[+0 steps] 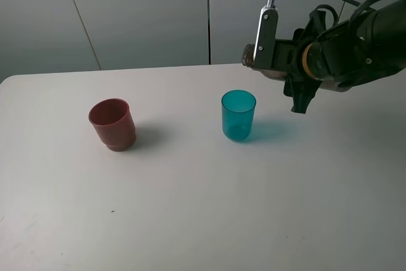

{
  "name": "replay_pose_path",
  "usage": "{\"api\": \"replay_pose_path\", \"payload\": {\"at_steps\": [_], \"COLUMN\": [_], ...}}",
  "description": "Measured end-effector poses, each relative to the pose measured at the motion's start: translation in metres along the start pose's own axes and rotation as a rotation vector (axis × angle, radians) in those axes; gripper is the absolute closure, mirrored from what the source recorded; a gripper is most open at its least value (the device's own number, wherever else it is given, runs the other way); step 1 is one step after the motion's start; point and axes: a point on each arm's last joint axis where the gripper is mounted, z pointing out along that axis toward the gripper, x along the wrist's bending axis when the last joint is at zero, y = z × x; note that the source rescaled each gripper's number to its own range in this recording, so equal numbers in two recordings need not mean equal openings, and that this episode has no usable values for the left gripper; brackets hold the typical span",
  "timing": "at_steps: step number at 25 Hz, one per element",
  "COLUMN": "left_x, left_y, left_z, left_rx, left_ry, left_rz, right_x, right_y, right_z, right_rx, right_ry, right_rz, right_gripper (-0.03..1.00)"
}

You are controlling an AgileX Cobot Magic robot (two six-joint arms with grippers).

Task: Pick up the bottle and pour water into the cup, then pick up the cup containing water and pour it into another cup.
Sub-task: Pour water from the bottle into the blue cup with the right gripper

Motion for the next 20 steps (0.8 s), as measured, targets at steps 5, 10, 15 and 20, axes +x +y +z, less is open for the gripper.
{"api": "replay_pose_path", "payload": {"at_steps": [5, 10, 15, 20], "left_x": [0.0, 0.0, 0.0, 0.0], "left_y": [0.0, 0.0, 0.0, 0.0], "left_z": [0.0, 0.0, 0.0, 0.0], "left_rx": [0.0, 0.0, 0.0, 0.0], "left_ry": [0.0, 0.0, 0.0, 0.0], "left_rz": [0.0, 0.0, 0.0, 0.0], "right_x": [0.011, 0.016, 0.022, 0.03], "right_y": [-0.006, -0.008, -0.007, -0.007], "right_z": [0.0, 0.0, 0.006, 0.013], "right_rx": [0.006, -0.002, 0.006, 0.018], "right_ry": [0.007, 0.026, 0.045, 0.075], "right_rz": [-0.088, -0.099, -0.113, -0.162], "right_gripper": [0.93, 0.93, 0.93, 0.93]}}
